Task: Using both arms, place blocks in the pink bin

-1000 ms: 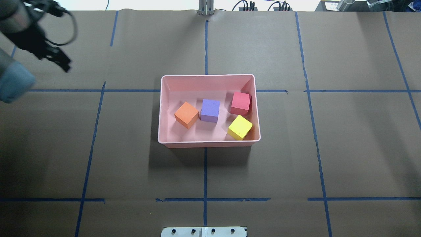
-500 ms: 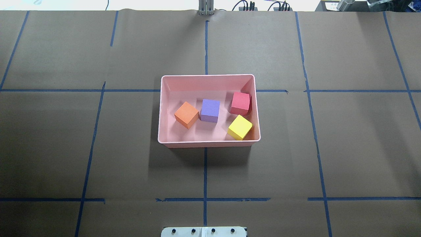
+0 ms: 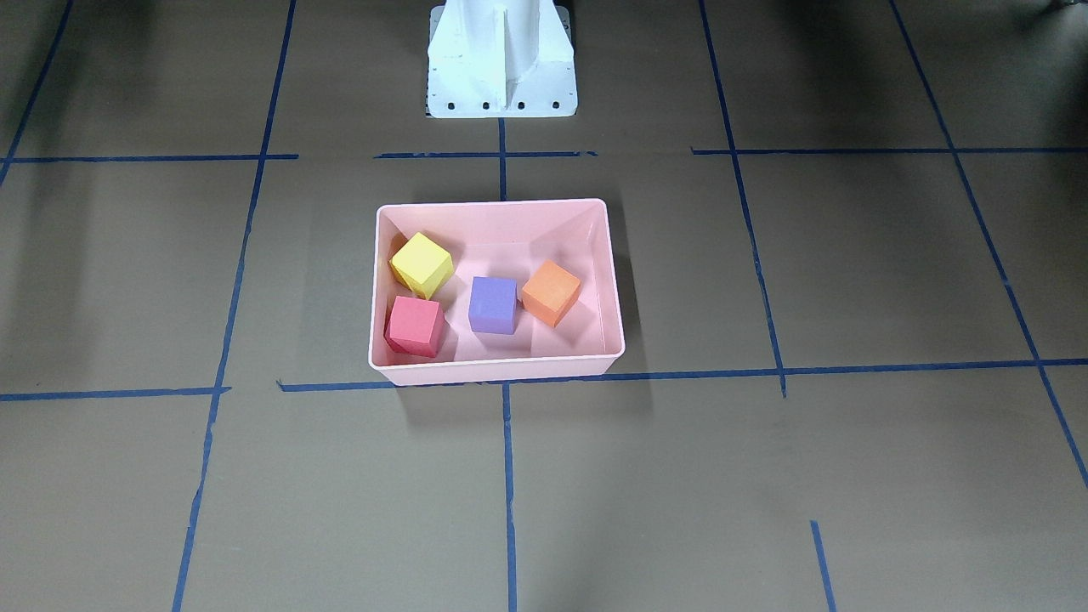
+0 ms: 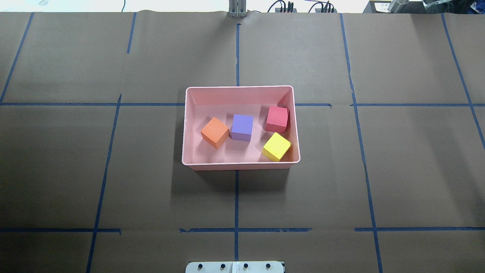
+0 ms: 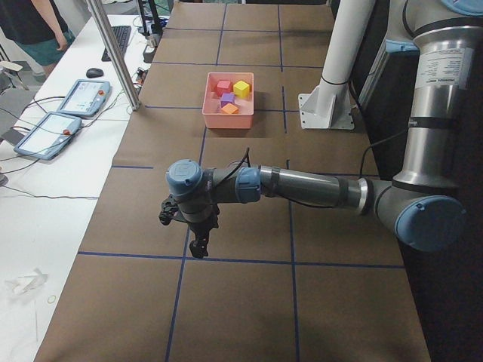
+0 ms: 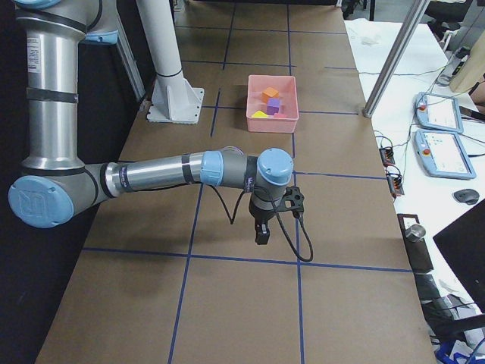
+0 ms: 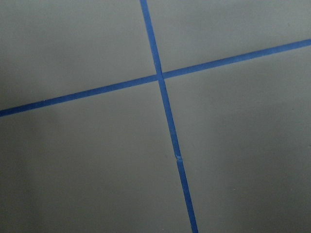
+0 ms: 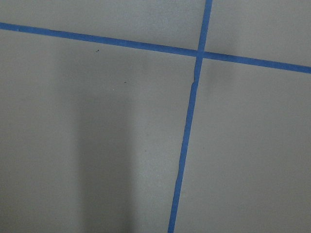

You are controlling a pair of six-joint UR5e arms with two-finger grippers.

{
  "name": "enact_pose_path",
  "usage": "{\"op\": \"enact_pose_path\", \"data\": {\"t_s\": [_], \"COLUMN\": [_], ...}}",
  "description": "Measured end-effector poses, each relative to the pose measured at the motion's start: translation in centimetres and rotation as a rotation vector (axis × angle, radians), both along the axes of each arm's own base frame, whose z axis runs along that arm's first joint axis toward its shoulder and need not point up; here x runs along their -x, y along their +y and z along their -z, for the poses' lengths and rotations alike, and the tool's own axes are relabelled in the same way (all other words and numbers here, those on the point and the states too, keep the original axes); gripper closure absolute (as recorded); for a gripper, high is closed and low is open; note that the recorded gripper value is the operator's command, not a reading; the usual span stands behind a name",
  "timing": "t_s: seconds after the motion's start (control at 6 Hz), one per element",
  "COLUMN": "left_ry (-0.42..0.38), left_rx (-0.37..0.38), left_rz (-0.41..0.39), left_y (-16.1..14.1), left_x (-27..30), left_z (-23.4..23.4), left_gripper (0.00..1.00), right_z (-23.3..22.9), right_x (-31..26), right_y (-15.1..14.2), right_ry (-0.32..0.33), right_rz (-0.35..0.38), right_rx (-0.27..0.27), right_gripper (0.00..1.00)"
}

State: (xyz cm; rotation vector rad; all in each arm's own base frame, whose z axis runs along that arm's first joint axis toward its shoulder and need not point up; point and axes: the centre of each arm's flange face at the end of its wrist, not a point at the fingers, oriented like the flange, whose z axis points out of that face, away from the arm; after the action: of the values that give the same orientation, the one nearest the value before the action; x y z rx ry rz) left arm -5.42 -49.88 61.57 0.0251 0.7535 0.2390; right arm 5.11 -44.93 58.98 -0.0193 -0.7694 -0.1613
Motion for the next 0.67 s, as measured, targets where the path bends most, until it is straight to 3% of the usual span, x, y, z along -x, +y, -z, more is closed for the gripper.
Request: {"op": "enact_pose_path", "data": {"t_s": [0.67], "left_ry": [-0.005], "left_rx": [-0.034], "left_rz": [-0.001], "left_y": [0.0], "left_x": [0.1], "left_z": [1.0], "left_gripper": [0.00], "right_z": [-1.5], "right_x": [0.0], "right_y": [0.0], "right_ry": [-0.003], "right_rz": [0.000], "right_rx": [-0.040], "right_gripper": [0.00]}}
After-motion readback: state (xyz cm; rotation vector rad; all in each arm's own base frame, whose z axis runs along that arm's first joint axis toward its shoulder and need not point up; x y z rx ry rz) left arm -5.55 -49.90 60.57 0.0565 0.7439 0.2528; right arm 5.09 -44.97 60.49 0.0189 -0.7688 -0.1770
